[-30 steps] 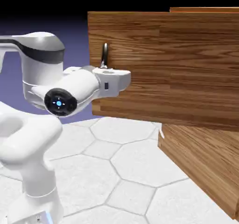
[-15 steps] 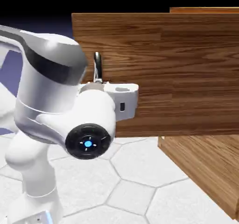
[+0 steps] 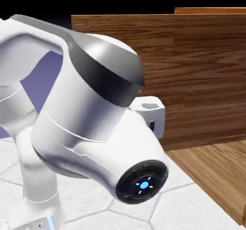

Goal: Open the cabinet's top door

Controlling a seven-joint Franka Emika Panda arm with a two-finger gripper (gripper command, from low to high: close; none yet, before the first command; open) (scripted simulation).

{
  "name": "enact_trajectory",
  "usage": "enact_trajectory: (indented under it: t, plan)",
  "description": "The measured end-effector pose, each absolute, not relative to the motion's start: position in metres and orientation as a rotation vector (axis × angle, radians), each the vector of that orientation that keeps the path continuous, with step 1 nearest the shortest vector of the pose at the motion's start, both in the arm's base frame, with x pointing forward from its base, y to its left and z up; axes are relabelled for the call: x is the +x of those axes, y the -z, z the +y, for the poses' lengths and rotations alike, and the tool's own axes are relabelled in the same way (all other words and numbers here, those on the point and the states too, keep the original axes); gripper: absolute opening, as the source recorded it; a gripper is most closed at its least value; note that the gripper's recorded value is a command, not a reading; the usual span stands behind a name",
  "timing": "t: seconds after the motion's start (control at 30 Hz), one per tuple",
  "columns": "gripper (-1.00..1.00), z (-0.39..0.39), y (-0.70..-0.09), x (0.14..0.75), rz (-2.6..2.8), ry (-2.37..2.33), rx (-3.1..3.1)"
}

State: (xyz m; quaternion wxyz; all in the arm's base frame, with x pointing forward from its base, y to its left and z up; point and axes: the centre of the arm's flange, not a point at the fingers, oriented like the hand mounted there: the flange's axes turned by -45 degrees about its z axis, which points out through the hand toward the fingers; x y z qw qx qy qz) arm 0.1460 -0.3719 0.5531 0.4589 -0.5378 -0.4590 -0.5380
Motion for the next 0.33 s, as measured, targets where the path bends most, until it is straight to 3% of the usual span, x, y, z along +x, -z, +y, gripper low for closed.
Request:
enact_trajectory:
  t: [0.33]
  plan:
    - [-1.00,-0.411,-0.553,0.153,-1.171,1.267,-1.266]
